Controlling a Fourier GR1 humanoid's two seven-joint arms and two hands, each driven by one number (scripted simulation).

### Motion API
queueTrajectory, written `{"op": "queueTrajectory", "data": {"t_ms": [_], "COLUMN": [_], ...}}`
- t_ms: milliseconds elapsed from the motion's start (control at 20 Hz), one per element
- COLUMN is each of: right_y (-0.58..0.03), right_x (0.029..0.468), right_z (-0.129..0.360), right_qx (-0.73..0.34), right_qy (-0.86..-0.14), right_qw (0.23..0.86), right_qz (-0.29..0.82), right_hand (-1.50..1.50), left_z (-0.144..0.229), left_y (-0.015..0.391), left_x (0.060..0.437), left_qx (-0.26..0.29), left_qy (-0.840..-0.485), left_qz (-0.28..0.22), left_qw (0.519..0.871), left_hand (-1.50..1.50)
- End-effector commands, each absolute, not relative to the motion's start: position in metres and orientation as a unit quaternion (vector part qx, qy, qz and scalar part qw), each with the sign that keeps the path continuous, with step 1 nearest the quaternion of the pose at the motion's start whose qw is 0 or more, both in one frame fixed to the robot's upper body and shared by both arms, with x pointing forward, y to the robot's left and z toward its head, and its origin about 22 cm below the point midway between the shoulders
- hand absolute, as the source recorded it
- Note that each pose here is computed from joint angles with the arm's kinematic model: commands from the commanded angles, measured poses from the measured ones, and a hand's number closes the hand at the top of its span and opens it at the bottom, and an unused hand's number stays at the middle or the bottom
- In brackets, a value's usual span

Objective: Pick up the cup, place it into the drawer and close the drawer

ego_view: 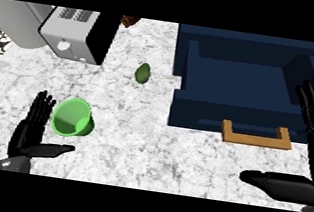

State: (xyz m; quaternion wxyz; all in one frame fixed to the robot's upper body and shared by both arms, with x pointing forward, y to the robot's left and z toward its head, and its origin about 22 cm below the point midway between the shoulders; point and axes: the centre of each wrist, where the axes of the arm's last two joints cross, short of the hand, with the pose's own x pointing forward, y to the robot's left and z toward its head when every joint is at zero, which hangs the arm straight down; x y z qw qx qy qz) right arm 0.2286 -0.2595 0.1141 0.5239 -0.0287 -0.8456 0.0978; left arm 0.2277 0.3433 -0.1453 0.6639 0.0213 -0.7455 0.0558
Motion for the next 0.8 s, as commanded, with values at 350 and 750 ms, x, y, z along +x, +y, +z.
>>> {"op": "queueTrajectory", "data": {"t_ms": [350, 750], "right_y": [-0.261, -0.246], "right_x": [0.235, 0.227], "right_z": [0.116, 0.104], "right_qx": [-0.022, -0.022], "right_qy": [-0.849, -0.846], "right_qw": [0.518, 0.523], "right_qz": [0.103, 0.101], "right_hand": [-1.5, -1.5], "left_z": [-0.161, -0.153], "left_y": [0.345, 0.325], "left_x": [0.22, 0.246], "left_qx": [0.013, -0.018], "left_qy": [-0.756, -0.761], "left_qz": [0.051, 0.054], "left_qw": [0.653, 0.647], "left_hand": [-1.5, -1.5]}}
